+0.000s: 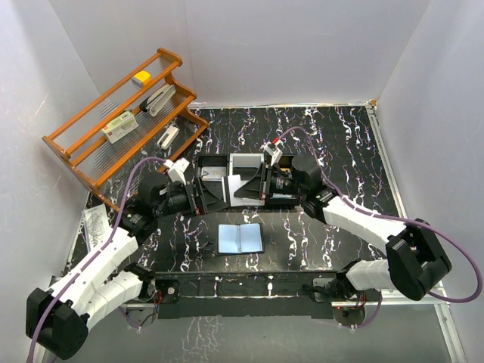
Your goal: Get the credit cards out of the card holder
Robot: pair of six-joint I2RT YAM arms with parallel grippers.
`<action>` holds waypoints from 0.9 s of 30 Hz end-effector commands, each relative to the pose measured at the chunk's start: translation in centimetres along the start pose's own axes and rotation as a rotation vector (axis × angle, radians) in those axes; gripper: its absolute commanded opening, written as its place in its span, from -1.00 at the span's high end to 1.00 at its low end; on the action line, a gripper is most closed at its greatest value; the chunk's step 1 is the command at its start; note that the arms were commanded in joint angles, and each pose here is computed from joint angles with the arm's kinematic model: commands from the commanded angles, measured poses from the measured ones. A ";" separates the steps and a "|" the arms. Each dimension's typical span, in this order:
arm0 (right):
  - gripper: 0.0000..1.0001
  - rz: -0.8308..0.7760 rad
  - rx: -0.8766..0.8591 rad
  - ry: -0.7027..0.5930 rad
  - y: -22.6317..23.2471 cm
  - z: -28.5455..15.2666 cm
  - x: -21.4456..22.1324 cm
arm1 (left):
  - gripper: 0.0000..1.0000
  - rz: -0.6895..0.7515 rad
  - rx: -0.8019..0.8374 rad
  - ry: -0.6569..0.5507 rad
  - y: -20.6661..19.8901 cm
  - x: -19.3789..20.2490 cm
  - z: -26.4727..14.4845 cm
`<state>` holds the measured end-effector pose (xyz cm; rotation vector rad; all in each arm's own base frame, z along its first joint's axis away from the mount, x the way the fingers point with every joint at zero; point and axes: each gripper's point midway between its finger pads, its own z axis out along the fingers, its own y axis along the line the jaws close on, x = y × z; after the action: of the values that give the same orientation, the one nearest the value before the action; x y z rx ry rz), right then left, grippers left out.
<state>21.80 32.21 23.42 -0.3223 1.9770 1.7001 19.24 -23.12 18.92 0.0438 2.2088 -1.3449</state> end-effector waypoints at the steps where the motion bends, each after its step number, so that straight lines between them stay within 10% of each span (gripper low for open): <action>1: 1.00 -0.188 0.271 -0.049 -3.0 -0.3 -2.2 | -0.97 0.040 -0.465 -0.034 7.2 -0.3 -3.2; 9: 1.00 -0.619 0.628 -0.073 -6.0 0.6 -6.5 | -0.97 0.081 -0.782 -0.086 11.3 -1.9 -6.8; 17: 1.00 -1.188 0.624 0.009 -5.1 4.7 -7.4 | -0.97 0.074 -0.879 -0.166 13.8 -4.6 -9.1; 27: 1.00 -1.291 0.608 0.112 -6.6 10.3 -8.7 | -0.97 0.151 -0.910 -0.328 13.4 -6.7 -11.1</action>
<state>32.57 37.89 18.20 -1.1235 1.6969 0.3310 23.79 -6.82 14.43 -0.3015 2.2994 -0.2333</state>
